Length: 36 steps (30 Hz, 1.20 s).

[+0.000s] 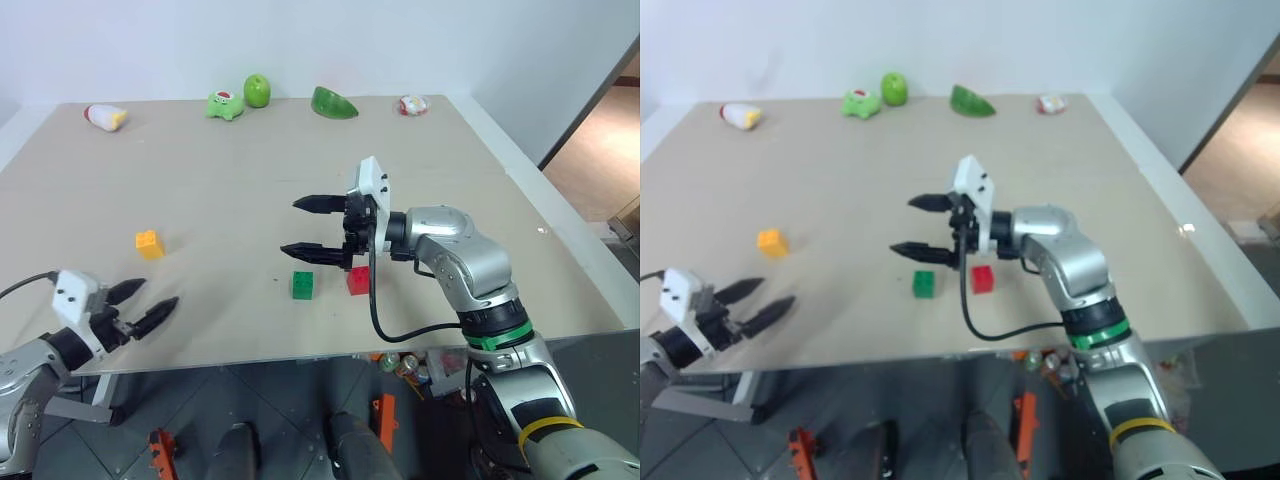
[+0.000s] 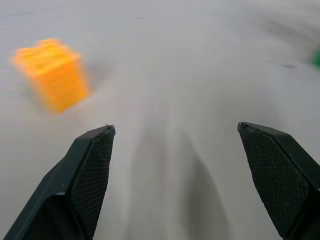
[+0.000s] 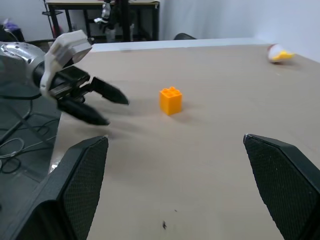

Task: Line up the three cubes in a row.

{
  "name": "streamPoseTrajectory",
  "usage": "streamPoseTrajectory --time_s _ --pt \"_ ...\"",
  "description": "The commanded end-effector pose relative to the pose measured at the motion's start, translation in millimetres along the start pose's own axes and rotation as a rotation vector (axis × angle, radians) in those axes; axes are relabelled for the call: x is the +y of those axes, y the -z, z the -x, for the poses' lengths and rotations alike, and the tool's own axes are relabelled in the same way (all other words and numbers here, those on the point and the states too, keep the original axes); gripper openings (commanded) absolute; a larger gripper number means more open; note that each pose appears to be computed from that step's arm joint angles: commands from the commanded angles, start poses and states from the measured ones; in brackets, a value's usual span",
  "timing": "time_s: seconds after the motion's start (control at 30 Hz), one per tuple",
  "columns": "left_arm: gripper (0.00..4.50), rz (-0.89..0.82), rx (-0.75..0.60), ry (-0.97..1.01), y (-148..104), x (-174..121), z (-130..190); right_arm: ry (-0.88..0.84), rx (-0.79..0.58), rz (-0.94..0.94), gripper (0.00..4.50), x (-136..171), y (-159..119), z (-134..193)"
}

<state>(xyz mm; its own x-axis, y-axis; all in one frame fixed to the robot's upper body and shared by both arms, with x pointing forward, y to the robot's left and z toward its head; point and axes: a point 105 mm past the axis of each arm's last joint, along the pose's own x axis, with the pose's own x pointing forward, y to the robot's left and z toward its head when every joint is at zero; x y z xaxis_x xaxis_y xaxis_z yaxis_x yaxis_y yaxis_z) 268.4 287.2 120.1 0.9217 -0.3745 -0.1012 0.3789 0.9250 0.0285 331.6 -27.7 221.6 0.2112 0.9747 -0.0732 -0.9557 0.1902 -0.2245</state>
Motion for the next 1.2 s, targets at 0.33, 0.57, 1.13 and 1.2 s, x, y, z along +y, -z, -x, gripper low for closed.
streamPoseTrajectory --time_s 0.33,0.57,1.13,1.2 --pt "4.06 0.073 -0.052 -0.206 -6.6 42.0 -39.5 0.007 -0.039 0.068 4.5 0.0 -16.3 4.7" --pt "4.06 0.099 -0.022 -0.24 -0.2 47.5 -66.0 0.027 -0.043 0.069 4.5 1.3 -16.8 12.4" --pt "1.29 0.103 -0.015 -0.212 -4.0 34.7 -87.5 0.019 -0.04 0.045 4.5 6.7 -11.7 13.9" --pt "1.26 0.098 -0.01 -0.223 -5.2 36.9 -87.6 0.021 -0.039 0.045 4.5 6.1 -11.2 13.8"
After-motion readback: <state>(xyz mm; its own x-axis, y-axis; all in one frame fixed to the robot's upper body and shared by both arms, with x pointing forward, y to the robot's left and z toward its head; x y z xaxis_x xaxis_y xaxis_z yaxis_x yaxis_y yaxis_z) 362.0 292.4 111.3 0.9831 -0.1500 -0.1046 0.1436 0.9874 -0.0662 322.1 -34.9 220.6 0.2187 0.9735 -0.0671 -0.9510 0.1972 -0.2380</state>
